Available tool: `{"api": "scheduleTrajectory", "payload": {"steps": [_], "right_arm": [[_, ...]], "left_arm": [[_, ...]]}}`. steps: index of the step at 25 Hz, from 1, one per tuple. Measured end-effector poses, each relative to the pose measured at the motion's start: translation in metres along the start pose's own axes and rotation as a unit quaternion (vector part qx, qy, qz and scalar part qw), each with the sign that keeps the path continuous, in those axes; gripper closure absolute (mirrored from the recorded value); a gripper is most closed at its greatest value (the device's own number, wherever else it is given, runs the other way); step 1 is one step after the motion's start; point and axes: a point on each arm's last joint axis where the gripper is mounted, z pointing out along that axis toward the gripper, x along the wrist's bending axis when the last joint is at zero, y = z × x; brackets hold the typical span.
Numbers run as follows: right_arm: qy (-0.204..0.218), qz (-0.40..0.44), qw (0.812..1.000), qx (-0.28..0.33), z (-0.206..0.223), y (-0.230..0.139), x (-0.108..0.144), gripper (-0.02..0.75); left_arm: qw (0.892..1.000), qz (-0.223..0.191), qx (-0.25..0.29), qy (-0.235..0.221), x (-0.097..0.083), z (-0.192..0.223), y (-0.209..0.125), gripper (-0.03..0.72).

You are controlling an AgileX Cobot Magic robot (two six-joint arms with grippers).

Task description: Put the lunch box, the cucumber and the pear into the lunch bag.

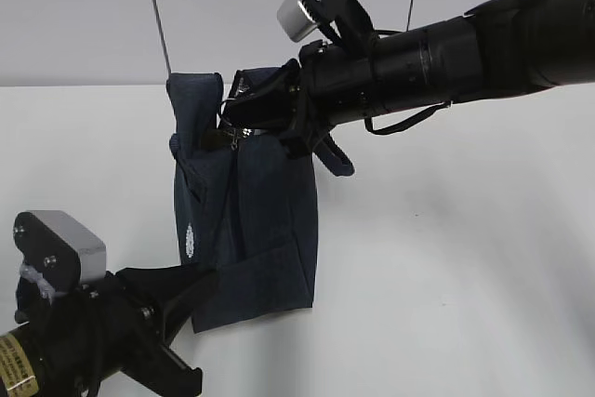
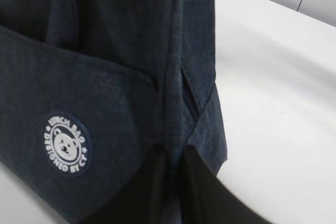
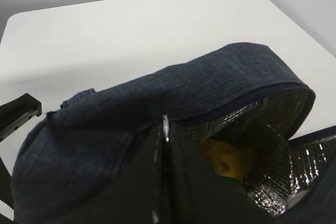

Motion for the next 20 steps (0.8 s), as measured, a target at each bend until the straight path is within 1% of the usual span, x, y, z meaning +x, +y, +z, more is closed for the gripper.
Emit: {"api": "scheduleTrajectory", "payload": {"steps": [4,6,9,15,17,18,20], "right_arm": [[0.010,0.012,1.000,0.001,0.000,0.000,0.002,0.738],[0.024,0.023,0.999,-0.002,0.000,0.001,0.004,0.738],[0.069,0.031,0.997,-0.005,-0.001,0.003,0.012,0.738],[0.113,0.055,0.992,0.030,-0.006,0.003,0.020,0.738],[0.133,0.057,0.989,0.030,-0.009,0.006,0.024,0.738],[0.150,0.056,0.987,0.027,-0.012,0.009,0.028,0.738],[0.166,0.051,0.984,0.025,-0.014,0.011,0.031,0.738]], "left_arm": [[1.000,-0.003,0.002,0.006,0.001,-0.004,-0.002,0.676],[1.000,-0.007,0.004,0.013,0.003,-0.006,-0.004,0.676],[0.999,-0.017,0.012,0.027,0.005,-0.008,-0.006,0.676],[0.998,-0.045,0.022,0.046,0.008,-0.009,-0.009,0.676],[0.997,-0.053,0.023,0.052,0.009,-0.011,-0.009,0.676],[0.997,-0.058,0.022,0.055,0.010,-0.011,-0.010,0.676],[0.996,-0.066,0.021,0.065,0.012,-0.014,-0.011,0.676]]}}
